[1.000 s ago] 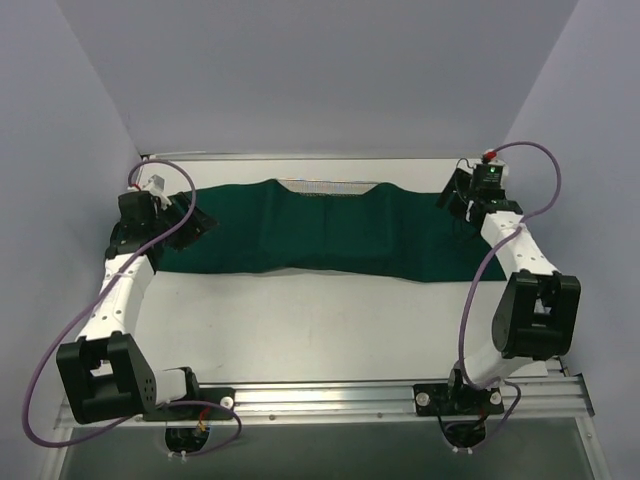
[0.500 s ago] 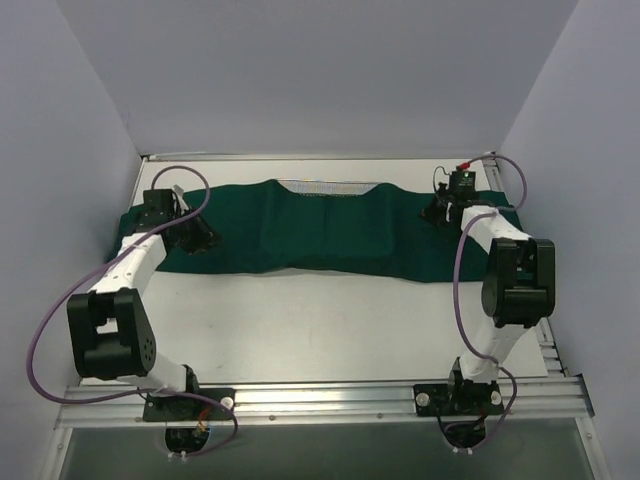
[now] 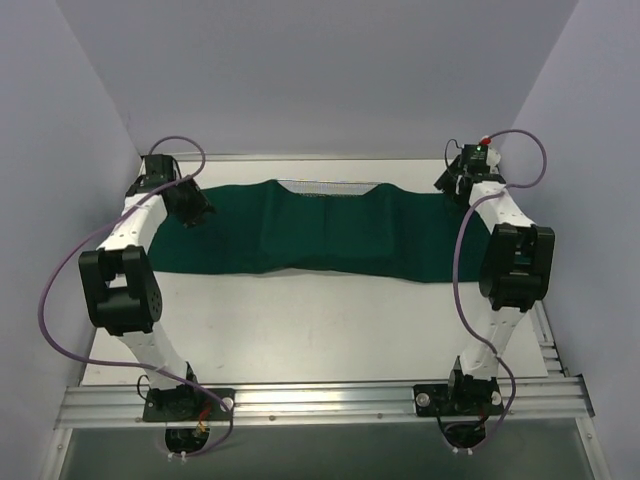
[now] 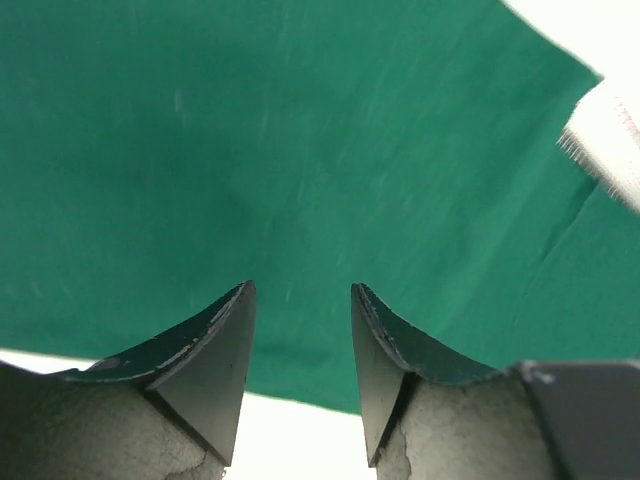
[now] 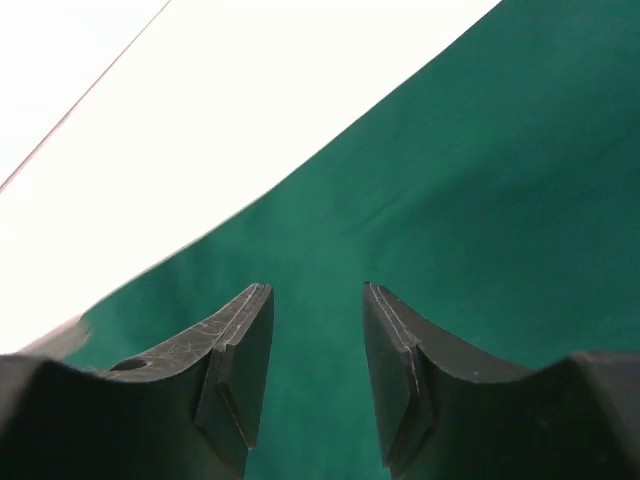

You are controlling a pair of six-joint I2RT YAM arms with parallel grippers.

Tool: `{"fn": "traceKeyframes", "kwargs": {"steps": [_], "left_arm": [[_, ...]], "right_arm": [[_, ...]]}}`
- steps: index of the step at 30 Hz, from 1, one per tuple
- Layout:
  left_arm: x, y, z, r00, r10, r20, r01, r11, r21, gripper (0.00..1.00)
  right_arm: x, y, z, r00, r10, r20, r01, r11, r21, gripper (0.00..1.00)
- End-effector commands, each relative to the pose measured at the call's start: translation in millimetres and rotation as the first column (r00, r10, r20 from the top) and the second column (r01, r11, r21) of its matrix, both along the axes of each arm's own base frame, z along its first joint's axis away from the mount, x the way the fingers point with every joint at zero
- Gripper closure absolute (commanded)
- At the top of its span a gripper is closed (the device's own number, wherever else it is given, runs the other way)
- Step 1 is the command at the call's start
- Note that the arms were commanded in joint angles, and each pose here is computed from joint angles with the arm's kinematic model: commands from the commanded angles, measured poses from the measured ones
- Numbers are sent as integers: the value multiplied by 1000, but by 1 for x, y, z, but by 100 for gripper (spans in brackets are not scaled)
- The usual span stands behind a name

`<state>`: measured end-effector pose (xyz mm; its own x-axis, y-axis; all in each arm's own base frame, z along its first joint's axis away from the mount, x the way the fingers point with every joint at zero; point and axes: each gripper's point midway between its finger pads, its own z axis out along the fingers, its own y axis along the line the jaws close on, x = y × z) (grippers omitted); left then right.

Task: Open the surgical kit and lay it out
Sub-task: Open the surgical kit at the center of the board.

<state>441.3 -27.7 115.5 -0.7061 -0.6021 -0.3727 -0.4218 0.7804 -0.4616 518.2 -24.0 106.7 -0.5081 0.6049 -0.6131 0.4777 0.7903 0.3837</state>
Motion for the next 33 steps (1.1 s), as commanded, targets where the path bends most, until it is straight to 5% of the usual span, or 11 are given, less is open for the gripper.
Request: {"fn": "traceKeyframes", "kwargs": {"steps": [1, 10, 23, 33], "left_arm": [[24, 14, 17, 997, -29, 67, 24, 997, 80, 48], [29, 25, -6, 992, -125, 4, 123, 977, 174, 47], [27, -2, -1, 995, -96, 6, 96, 995, 4, 47], [34, -6, 1, 996, -88, -1, 88, 996, -26, 47]], "right_arm": [[12, -49, 16, 993, -112, 23, 114, 979, -166, 59], [36, -113, -25, 973, -212, -93, 180, 945, -272, 57], [72, -131, -66, 971, -216, -107, 175, 936, -304, 46], [89, -141, -82, 974, -205, -101, 162, 931, -327, 48]]}}
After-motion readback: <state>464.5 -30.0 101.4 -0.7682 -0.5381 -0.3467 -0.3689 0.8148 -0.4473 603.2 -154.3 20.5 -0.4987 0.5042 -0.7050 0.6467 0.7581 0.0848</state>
